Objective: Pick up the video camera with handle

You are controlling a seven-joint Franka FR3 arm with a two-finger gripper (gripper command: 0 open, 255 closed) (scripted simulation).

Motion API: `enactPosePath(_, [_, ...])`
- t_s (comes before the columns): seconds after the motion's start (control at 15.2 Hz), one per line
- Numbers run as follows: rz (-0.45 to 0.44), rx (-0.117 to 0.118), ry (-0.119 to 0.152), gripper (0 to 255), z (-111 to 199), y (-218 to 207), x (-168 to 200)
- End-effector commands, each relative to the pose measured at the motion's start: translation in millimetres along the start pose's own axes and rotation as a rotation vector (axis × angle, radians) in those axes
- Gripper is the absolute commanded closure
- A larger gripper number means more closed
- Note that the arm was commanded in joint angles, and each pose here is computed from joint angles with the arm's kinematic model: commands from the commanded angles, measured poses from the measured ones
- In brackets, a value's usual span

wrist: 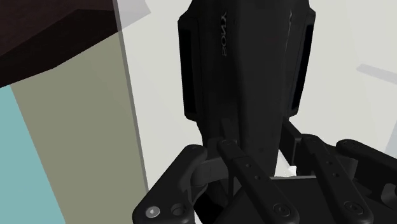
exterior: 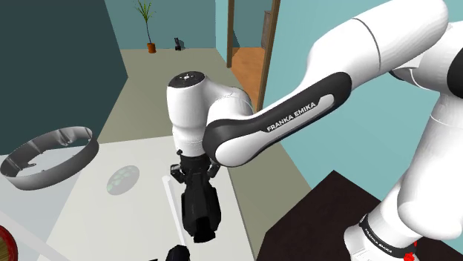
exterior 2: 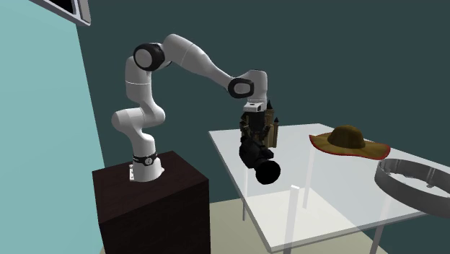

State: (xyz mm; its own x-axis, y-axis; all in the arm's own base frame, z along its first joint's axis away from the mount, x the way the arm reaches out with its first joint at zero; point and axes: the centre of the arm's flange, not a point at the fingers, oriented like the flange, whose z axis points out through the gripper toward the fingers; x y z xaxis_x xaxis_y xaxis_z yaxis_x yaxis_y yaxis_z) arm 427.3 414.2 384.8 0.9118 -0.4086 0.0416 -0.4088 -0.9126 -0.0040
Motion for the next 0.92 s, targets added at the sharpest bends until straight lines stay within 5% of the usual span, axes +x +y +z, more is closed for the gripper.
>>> enactPosePath(0.0, [0.0, 0.002, 0.001, 255, -11, 0, 1])
enactPosePath(0.86, [0.0, 0.002, 0.001, 255, -70, 0, 3])
